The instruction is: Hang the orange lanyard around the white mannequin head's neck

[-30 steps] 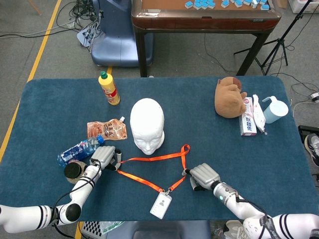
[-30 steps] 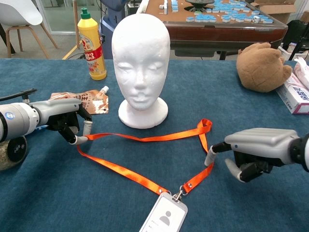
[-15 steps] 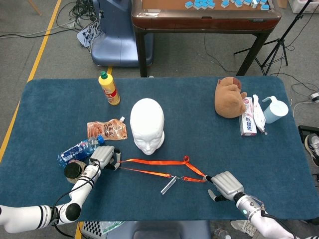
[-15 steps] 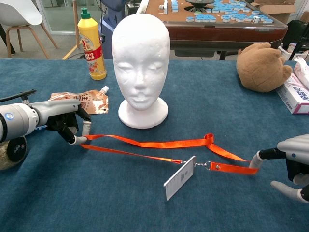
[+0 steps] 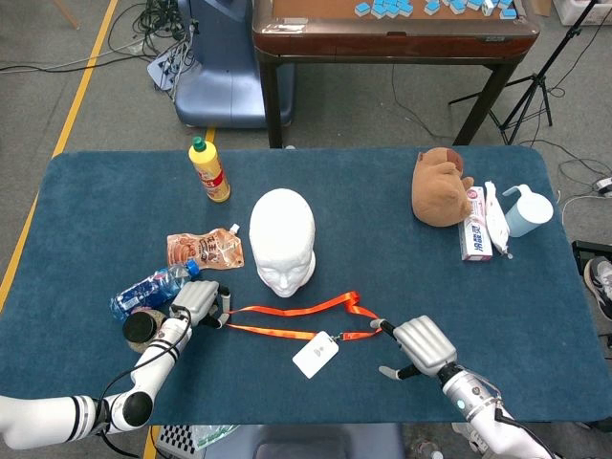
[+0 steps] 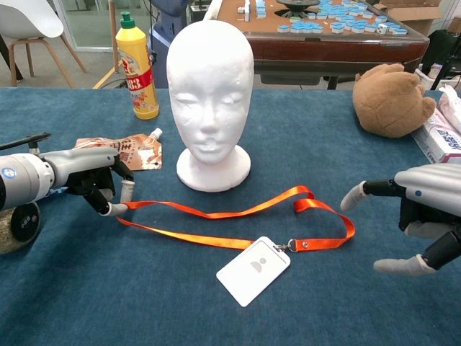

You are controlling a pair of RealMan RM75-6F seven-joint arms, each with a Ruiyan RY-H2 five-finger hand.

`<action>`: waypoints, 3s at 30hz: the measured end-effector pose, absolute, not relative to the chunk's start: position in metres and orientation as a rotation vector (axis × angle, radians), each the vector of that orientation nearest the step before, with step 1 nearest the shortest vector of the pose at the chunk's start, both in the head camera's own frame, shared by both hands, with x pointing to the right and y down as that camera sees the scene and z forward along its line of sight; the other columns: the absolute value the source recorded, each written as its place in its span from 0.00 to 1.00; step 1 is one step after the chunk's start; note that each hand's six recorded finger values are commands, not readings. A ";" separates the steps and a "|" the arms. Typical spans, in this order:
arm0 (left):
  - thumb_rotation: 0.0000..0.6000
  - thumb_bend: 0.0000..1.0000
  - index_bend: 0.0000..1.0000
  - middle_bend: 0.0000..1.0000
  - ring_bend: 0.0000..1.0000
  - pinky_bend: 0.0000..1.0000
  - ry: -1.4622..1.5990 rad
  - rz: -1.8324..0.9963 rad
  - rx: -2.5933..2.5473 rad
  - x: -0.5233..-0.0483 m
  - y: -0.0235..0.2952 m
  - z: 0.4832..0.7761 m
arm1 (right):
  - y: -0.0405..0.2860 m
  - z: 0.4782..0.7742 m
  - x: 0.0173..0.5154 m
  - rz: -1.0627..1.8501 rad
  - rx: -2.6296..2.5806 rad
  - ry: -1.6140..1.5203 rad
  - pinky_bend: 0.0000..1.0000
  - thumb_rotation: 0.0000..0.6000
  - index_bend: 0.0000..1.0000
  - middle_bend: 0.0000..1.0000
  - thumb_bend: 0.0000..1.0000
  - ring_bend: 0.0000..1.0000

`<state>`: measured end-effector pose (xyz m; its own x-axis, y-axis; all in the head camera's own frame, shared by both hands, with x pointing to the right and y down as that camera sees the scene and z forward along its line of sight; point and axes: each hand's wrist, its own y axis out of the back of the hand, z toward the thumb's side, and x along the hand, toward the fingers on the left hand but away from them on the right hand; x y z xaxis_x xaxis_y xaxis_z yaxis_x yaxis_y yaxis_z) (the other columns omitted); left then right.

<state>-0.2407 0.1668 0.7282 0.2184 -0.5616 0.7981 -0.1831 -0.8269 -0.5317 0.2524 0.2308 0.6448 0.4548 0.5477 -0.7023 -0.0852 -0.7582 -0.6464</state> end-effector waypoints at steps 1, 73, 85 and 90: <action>1.00 0.35 0.59 0.99 0.95 0.90 0.696 -1.640 -2.174 -0.241 0.167 0.728 | 0.230 0.644 0.251 1.315 -2.094 -0.390 1.00 0.76 0.28 0.99 0.24 1.00; 1.00 0.35 0.59 0.99 0.95 0.90 0.704 -1.625 -2.191 -0.241 0.172 0.722 | 0.144 0.736 0.152 1.328 -1.788 -0.483 1.00 1.00 0.55 1.00 0.34 1.00; 1.00 0.35 0.59 0.99 0.95 0.90 0.696 -1.624 -2.194 -0.240 0.173 0.722 | 0.147 0.735 0.150 1.313 -1.784 -0.479 1.00 1.00 0.62 1.00 0.36 1.00; 1.00 0.35 0.59 0.99 0.95 0.90 0.706 -1.620 -2.195 -0.242 0.173 0.720 | 0.148 0.734 0.151 1.314 -1.788 -0.482 1.00 1.00 0.66 1.00 0.39 1.00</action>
